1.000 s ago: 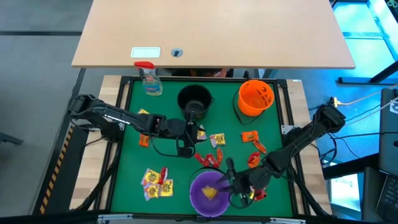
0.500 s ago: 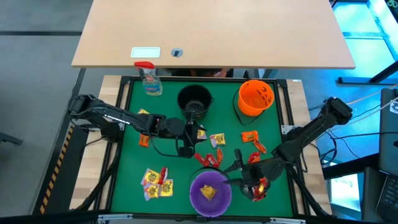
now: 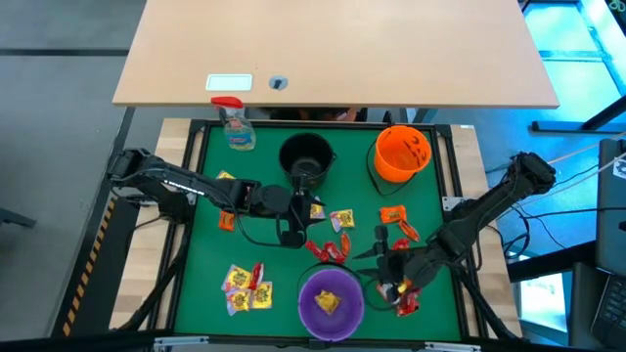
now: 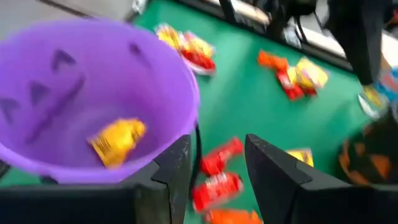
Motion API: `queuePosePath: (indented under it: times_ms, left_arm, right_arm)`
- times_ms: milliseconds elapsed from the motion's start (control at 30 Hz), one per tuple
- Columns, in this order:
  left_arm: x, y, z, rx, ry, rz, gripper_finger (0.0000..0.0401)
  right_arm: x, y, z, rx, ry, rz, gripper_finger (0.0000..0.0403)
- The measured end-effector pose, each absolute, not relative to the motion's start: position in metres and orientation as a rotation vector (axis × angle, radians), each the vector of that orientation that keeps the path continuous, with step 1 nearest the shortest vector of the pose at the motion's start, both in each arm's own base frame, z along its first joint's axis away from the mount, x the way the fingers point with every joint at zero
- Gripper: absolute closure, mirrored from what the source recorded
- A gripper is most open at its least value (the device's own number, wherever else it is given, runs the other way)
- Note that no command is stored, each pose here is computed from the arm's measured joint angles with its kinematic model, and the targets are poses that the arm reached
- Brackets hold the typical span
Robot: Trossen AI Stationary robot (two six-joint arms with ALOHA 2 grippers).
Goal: Sort candy
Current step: Put the yellow candy into the violet bucket
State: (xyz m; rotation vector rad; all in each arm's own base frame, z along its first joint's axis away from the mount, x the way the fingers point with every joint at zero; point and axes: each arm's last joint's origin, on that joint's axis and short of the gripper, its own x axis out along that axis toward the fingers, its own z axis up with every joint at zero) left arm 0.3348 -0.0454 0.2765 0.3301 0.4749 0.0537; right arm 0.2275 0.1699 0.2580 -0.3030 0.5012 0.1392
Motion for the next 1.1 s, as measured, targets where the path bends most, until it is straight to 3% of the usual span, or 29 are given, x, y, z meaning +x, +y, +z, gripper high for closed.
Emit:
queuePosePath:
  times_ms: [333, 633, 1100]
  left_arm:
    - [0.307, -0.023, 0.288, 0.26, 0.611, 0.128, 0.0234]
    - [0.277, -0.01, 0.295, 0.191, 0.74, 0.233, 0.0234]
    - [0.224, -0.009, 0.236, -0.014, 0.807, 0.414, 0.0234]
  right_arm:
    - [0.208, 0.153, 0.268, -0.273, 0.534, 0.07, 0.0256]
    - [0.185, 0.132, 0.234, -0.218, 0.502, 0.018, 0.0256]
    - [0.175, 0.122, 0.226, -0.209, 0.469, -0.023, 0.0256]
